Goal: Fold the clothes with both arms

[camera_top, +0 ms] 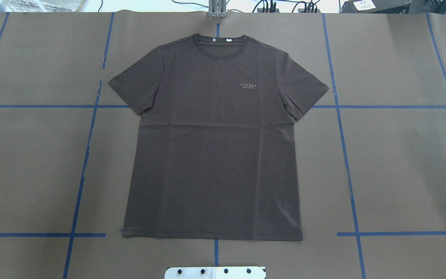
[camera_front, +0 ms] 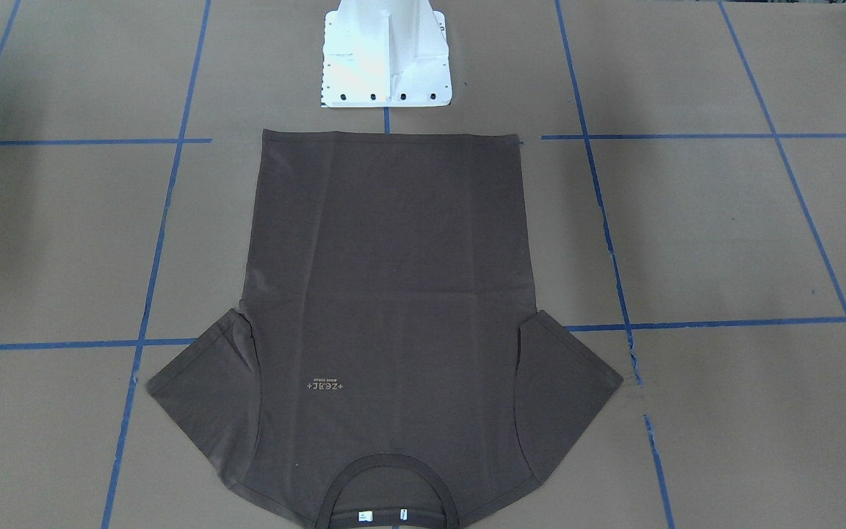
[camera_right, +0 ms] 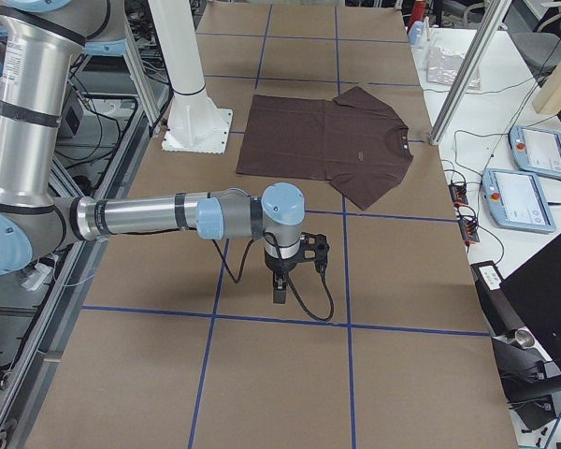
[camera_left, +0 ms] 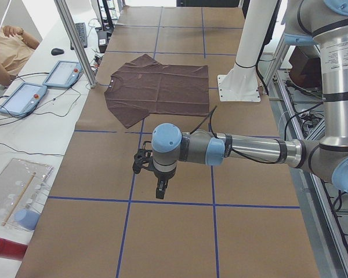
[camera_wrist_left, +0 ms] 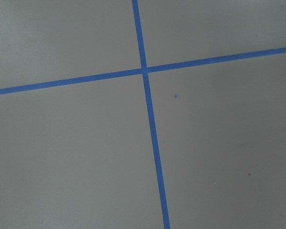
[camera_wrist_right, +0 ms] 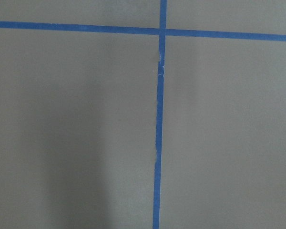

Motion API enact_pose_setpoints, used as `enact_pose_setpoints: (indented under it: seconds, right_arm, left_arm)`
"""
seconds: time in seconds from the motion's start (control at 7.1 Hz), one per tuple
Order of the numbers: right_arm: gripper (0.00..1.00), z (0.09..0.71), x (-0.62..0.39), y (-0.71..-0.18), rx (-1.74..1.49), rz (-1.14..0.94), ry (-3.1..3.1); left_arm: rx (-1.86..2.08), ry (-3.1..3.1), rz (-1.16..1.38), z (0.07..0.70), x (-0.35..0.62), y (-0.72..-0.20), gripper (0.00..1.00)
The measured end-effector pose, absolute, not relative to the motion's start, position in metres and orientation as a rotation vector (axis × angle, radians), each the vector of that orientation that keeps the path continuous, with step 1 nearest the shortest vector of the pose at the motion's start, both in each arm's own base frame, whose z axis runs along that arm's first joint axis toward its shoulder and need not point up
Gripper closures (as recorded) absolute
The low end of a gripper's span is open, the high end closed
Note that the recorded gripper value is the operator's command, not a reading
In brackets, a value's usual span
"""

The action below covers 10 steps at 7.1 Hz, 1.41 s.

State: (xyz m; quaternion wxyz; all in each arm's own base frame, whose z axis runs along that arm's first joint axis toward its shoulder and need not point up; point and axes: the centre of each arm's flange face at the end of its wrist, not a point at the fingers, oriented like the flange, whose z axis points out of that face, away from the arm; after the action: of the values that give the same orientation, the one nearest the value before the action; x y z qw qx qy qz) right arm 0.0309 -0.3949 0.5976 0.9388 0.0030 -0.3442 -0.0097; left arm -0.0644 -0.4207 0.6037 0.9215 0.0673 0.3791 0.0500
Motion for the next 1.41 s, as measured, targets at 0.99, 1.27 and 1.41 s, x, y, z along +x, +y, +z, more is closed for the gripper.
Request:
enact_pose_setpoints:
  seconds: [0.99,1.27,1.41]
  right_arm:
    - [0.0,0.478,0.019,-0.489,0.273,-0.117,-0.729]
    - [0.0,0.468,0.008,-0.5,0.371,-0.167,-0.762]
    - [0.0,0.454,-0.024,-0.513,0.415,-0.17,-0.767]
  left_arm:
    - [0.569,0.753,0.292,0.548,-0.06,-0.447,0.0]
    - [0.777,0.728,0.377,0.541,-0.06,-0.463,0.0]
    - [0.839,0.718,0.402,0.541,-0.06,-0.467,0.0]
